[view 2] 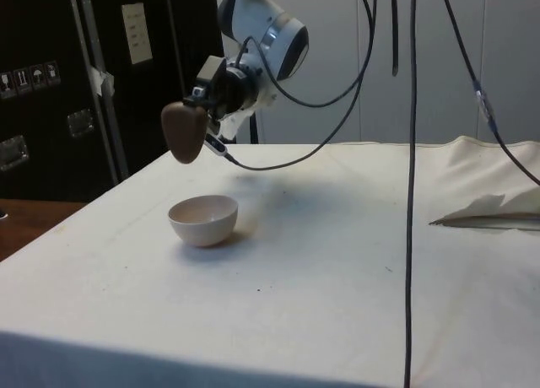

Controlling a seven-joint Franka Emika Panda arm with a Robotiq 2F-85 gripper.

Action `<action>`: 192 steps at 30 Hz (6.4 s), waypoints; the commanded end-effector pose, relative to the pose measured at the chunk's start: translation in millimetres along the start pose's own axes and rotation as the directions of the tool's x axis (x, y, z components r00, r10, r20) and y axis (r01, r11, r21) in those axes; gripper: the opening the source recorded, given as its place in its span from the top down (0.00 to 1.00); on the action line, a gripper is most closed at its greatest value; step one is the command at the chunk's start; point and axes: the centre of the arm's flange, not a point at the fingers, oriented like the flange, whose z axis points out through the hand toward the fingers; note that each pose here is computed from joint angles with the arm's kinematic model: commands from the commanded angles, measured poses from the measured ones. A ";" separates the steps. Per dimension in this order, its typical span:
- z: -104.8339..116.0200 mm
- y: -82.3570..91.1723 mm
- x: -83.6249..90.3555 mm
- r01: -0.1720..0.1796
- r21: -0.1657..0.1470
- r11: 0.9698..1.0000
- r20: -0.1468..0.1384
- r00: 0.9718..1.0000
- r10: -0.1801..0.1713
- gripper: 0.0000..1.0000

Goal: Pour the coffee beans from the cup into the bowl.

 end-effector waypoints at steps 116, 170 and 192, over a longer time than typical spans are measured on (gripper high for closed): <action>9.3 -10.9 11.3 0.061 -0.275 0.960 0.161 0.987 -0.017 0.99; -10.4 -33.1 9.0 0.133 -0.475 0.870 0.303 0.953 0.020 0.99; -20.2 -29.1 7.6 0.165 -0.557 0.814 0.360 0.931 0.057 0.99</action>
